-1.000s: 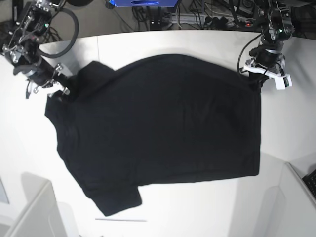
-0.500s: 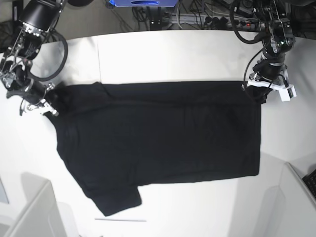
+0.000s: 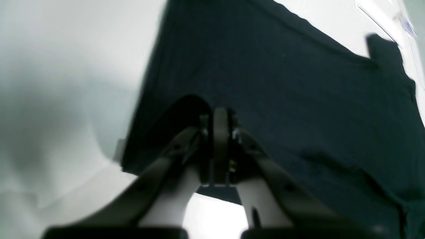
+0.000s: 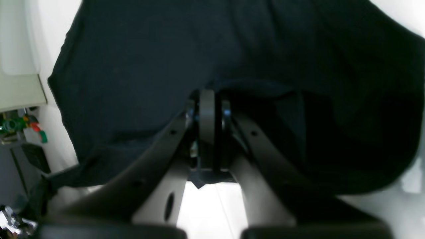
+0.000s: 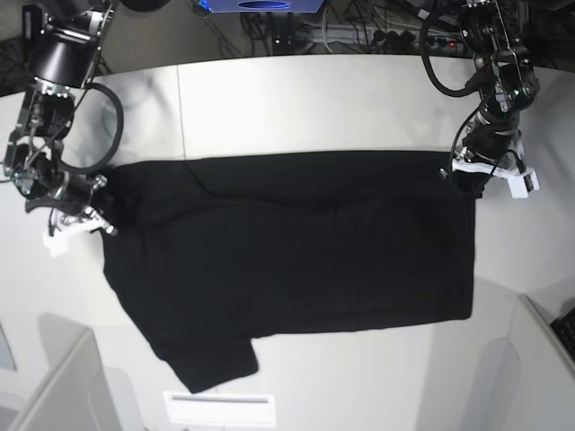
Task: Fold the T-shirt properly
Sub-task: 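Lift the shoulders with both grippers and pull them apart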
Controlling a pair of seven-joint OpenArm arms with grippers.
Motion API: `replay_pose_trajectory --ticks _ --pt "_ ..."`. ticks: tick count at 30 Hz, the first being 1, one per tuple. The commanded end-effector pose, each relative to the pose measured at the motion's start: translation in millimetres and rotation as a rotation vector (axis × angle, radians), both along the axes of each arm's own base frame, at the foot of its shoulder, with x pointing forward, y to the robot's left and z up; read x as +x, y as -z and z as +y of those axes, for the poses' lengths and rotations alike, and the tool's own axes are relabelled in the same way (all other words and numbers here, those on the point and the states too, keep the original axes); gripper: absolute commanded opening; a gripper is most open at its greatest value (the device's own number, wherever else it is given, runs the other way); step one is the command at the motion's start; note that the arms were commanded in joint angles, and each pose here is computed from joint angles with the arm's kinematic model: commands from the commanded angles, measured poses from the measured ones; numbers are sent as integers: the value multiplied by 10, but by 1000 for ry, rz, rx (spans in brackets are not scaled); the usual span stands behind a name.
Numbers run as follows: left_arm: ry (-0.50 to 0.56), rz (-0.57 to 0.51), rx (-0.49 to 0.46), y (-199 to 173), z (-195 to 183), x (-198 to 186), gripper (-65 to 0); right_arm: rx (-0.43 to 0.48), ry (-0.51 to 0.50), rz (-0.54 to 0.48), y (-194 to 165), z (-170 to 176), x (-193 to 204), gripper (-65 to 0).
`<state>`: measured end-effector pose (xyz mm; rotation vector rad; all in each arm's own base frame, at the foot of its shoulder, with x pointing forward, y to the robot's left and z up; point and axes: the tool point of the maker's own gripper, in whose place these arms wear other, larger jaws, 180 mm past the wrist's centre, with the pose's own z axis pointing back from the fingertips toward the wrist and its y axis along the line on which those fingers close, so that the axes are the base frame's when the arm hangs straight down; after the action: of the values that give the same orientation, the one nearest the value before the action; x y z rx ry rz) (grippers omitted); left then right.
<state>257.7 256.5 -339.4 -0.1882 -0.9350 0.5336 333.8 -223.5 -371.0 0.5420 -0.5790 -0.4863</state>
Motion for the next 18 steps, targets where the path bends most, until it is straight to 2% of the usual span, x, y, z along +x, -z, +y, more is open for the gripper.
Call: replay_pose_trajectory --ticks 1,6,12,18 --pt "-8 -46 17 -129 47 93 -650 -3 9 -59 -165 -55 141 -650" --pt "-17 -46 16 -122 69 130 -650 12 12 -57 -155 -33 255 -650" --pt "-26 -23 129 -124 191 119 -650 -30 -45 -72 -177 79 397 -650" --pt "-29 -36 138 -165 207 174 -650 -57 -76 -41 -44 130 473 -650"
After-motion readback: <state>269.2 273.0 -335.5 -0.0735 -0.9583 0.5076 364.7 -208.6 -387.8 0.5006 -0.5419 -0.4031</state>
